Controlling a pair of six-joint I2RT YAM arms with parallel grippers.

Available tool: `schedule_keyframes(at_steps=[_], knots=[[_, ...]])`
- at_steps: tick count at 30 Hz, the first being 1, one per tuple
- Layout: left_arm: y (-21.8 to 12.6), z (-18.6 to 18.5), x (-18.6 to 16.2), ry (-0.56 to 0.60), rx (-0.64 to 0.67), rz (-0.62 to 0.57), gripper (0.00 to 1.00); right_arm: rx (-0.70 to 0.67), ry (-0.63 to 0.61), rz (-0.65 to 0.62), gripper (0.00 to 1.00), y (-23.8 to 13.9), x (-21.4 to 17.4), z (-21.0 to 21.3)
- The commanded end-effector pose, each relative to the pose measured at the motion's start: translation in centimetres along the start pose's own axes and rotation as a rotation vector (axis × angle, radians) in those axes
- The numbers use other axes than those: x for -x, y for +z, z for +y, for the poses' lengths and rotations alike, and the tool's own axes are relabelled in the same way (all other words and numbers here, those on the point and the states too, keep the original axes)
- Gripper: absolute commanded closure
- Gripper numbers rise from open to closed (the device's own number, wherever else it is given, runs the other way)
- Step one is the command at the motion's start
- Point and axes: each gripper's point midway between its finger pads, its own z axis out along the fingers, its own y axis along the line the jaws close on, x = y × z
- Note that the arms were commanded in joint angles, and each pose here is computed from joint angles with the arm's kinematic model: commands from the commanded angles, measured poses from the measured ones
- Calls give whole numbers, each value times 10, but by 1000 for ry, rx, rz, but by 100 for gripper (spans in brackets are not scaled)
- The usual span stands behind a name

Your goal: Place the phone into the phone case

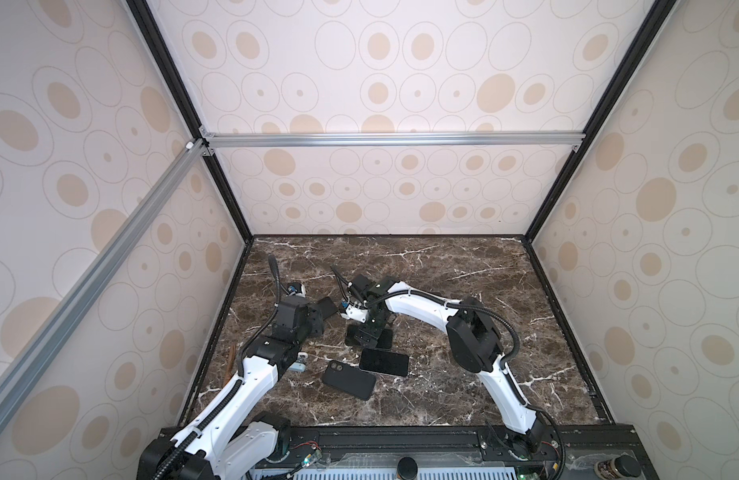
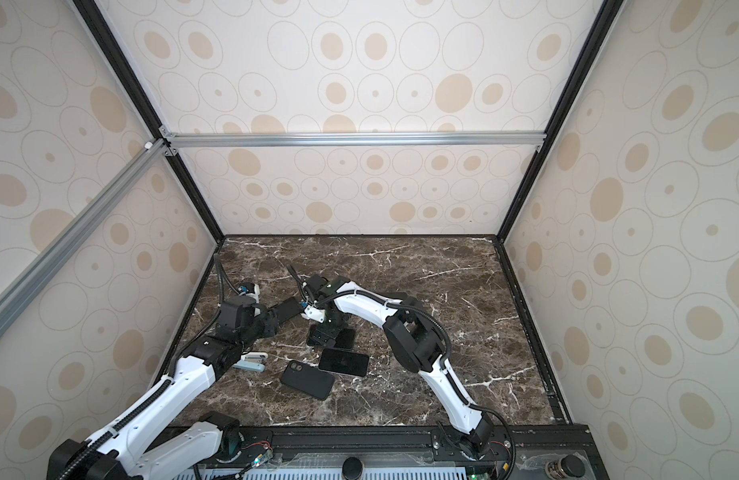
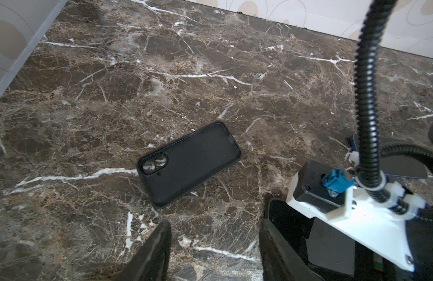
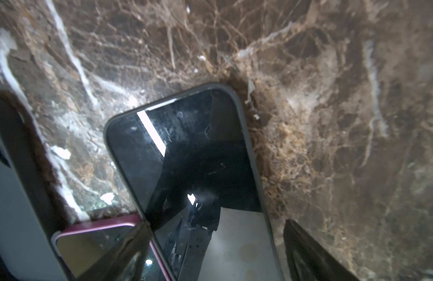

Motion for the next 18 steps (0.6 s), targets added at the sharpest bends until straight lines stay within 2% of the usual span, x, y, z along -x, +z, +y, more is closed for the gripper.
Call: schedule_keyframes(at_steps=[1,3,5,10,15,18], knots=[[-5,-1,15,-25,-5,-45,42,-22,-77,81,12,11,-17,2],[-4,-2,14,-20,-9,-40,42,1,-86,100,11,13,-19,6],[-4,-2,13,-16,-6,-38,42,19,-98,104,5,15,-20,8],[-4,-3,13,-15,-12,-41,42,52,-90,100,4,16,-16,13],[-4,-1,11,-14,-8,-41,42,-120,-97,145,5,27,-19,-12],[-4,-1,12,-15,-7,-44,42,-107,-78,128,5,29,-13,-11]])
